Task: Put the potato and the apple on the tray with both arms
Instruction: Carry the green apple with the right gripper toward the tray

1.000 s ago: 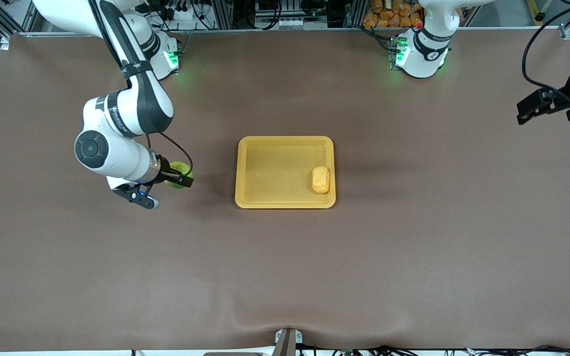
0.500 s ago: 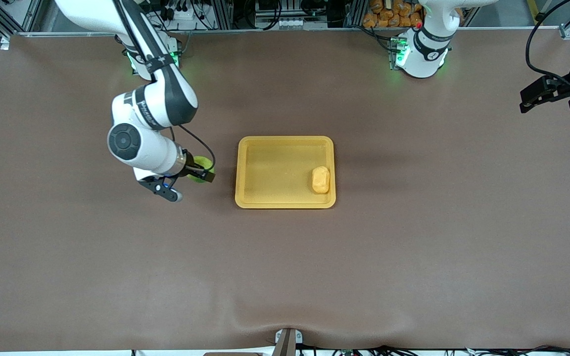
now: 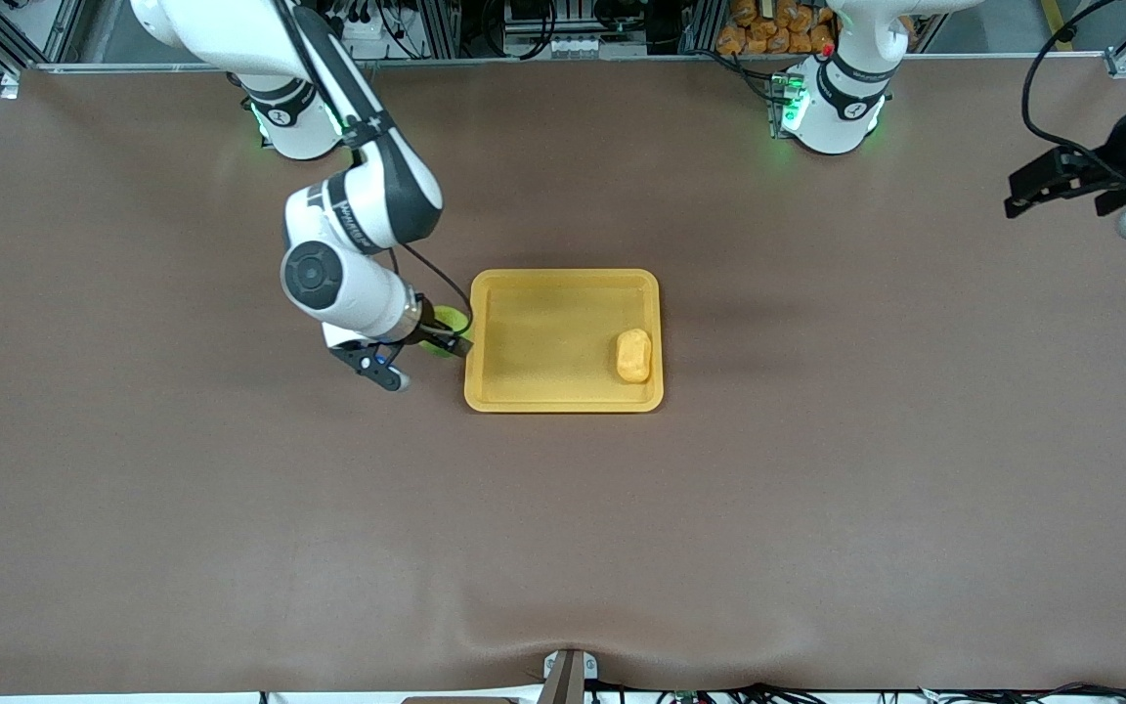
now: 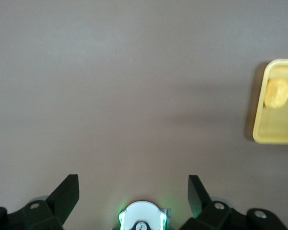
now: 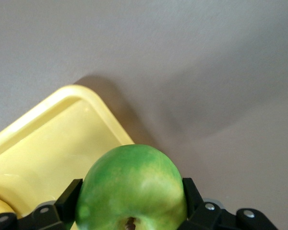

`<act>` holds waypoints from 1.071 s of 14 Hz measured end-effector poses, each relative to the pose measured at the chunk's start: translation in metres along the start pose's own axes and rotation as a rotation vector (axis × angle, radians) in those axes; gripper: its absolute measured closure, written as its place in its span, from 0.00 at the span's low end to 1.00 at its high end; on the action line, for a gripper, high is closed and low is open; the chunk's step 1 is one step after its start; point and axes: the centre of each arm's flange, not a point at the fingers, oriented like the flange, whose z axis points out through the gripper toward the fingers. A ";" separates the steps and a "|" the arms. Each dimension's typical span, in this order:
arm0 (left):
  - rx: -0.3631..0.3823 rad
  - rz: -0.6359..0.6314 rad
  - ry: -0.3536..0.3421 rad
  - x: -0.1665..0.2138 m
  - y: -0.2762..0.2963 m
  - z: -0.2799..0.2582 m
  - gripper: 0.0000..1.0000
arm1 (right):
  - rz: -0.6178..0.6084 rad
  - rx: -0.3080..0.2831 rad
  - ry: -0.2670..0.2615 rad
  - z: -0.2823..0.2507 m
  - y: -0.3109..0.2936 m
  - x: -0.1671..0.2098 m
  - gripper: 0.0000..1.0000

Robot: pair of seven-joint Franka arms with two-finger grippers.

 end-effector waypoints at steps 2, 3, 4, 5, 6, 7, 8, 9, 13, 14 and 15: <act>0.006 0.025 -0.007 -0.004 0.016 -0.002 0.00 | 0.016 0.000 0.014 0.013 -0.008 -0.010 0.12; 0.007 0.027 -0.005 -0.006 0.017 -0.004 0.00 | 0.024 -0.001 0.020 0.019 -0.012 -0.014 0.12; 0.007 0.025 -0.004 -0.007 0.016 -0.005 0.00 | 0.031 -0.004 0.023 0.026 -0.016 -0.017 0.12; 0.007 0.022 -0.002 -0.008 0.015 -0.006 0.00 | 0.039 -0.008 0.025 0.032 -0.021 -0.020 0.12; 0.007 0.021 -0.002 -0.008 0.014 -0.006 0.00 | 0.047 -0.008 0.031 0.038 -0.025 -0.020 0.12; 0.007 0.020 -0.002 -0.008 0.014 -0.006 0.00 | 0.055 -0.003 0.040 0.044 -0.028 -0.020 0.12; 0.007 0.021 0.000 -0.008 0.014 -0.007 0.00 | 0.057 -0.001 0.046 0.050 -0.031 -0.020 0.12; 0.007 0.021 0.002 -0.008 0.014 -0.008 0.00 | 0.058 -0.003 0.049 0.056 -0.033 -0.020 0.12; 0.006 0.019 0.009 -0.009 0.013 -0.011 0.00 | 0.080 -0.009 0.052 0.072 -0.040 -0.031 0.12; 0.006 0.019 0.009 -0.009 0.013 -0.011 0.00 | 0.086 -0.011 0.052 0.074 -0.041 -0.035 0.12; 0.006 0.019 0.009 -0.009 0.013 -0.011 0.00 | 0.095 -0.013 0.052 0.076 -0.042 -0.038 0.12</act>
